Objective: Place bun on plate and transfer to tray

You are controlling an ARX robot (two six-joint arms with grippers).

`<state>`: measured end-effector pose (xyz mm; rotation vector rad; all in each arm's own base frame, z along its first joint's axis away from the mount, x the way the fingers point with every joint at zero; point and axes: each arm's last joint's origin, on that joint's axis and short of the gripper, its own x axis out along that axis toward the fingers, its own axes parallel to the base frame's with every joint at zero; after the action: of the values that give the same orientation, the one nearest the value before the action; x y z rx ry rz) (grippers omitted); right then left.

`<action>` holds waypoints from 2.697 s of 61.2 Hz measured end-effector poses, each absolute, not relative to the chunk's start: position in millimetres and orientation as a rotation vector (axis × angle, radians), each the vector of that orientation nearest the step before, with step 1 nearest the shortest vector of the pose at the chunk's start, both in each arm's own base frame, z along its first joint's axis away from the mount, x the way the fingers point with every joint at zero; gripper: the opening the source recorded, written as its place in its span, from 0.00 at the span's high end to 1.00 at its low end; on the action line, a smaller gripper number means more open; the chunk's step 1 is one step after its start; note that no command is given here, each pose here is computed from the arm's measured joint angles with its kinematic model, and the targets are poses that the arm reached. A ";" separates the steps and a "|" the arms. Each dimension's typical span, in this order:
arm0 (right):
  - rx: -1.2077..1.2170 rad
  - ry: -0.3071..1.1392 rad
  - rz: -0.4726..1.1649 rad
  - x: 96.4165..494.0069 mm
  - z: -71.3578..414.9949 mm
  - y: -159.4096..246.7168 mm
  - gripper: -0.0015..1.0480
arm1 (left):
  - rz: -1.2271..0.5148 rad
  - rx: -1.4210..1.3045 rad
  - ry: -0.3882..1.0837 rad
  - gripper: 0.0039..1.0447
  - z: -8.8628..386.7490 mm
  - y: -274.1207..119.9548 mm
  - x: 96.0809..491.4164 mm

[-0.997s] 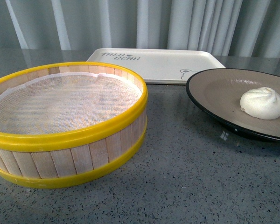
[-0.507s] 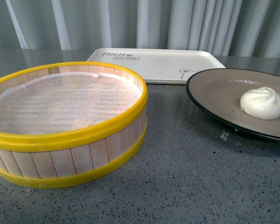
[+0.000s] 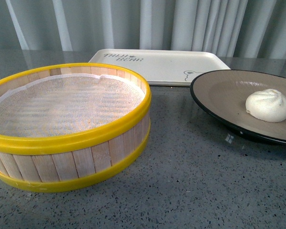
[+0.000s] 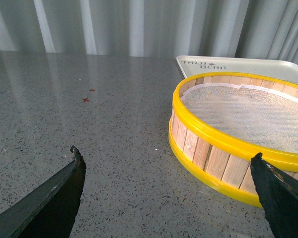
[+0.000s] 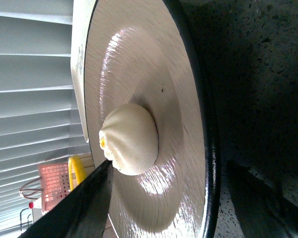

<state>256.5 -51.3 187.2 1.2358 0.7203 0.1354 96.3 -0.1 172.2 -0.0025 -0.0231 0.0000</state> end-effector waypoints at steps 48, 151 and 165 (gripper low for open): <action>1.259 0.657 0.159 242.8 191.5 -55.7 0.98 | 0.000 -0.002 -0.023 0.06 172.2 -0.1 96.3; 1.300 0.630 0.214 481.4 235.4 13.5 0.98 | 0.000 -0.002 -0.023 0.06 172.2 -0.1 96.3; 1.296 0.640 0.199 484.9 224.3 14.4 0.98 | 0.000 -0.003 -0.023 0.06 172.2 -0.1 96.3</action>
<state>484.9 14.4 224.3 1.2956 0.6398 0.1993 96.3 -0.1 172.2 -0.0025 -0.0231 0.0000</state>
